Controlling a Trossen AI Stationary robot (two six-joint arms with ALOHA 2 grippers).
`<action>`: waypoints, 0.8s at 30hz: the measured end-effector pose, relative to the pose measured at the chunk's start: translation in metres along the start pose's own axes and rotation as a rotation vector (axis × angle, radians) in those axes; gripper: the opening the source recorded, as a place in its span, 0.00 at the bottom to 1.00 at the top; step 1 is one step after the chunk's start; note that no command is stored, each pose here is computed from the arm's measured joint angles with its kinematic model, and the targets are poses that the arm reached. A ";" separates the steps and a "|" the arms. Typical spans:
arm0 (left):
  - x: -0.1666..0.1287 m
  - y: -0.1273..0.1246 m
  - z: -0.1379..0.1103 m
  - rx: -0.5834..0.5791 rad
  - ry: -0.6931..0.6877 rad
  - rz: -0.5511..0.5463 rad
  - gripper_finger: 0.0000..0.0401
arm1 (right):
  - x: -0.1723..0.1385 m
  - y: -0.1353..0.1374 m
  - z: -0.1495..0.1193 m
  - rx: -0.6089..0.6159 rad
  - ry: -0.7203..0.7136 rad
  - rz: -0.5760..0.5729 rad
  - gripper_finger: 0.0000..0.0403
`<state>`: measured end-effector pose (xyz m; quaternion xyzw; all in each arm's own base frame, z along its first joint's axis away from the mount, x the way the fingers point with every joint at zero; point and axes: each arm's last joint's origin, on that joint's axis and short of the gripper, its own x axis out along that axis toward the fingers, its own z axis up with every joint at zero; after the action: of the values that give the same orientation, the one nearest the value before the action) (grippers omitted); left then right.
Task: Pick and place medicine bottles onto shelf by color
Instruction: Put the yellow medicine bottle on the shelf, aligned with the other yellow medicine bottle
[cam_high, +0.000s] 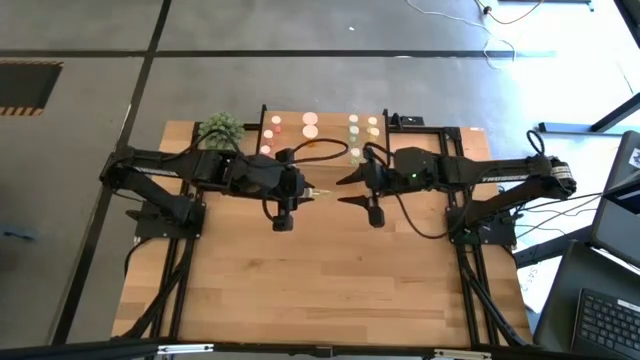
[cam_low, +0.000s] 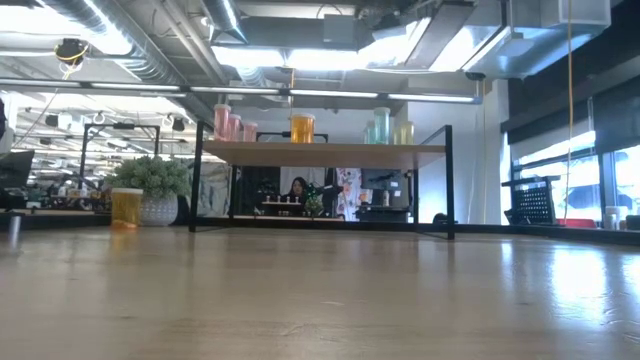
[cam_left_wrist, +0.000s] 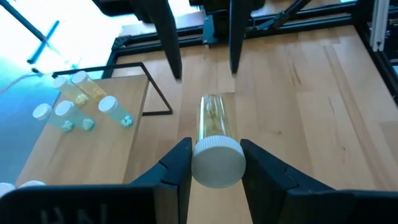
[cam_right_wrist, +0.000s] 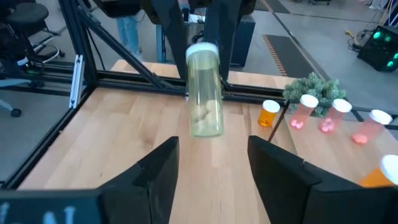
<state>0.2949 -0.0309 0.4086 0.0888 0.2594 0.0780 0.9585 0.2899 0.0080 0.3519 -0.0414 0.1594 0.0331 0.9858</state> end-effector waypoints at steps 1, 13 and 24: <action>0.001 0.002 0.000 -0.004 0.002 -0.007 0.25 | -0.004 0.000 0.001 0.004 -0.004 -0.001 0.48; -0.006 0.048 0.017 -0.071 -0.068 -0.029 0.25 | -0.052 0.001 0.009 0.006 0.002 0.000 0.48; 0.004 0.081 0.049 -0.042 0.014 -0.029 0.25 | -0.096 0.000 0.009 0.038 0.016 -0.066 0.48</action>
<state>0.3143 0.0427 0.4653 0.0642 0.2658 0.0701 0.9593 0.2019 0.0039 0.3904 -0.0283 0.1663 -0.0027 0.9857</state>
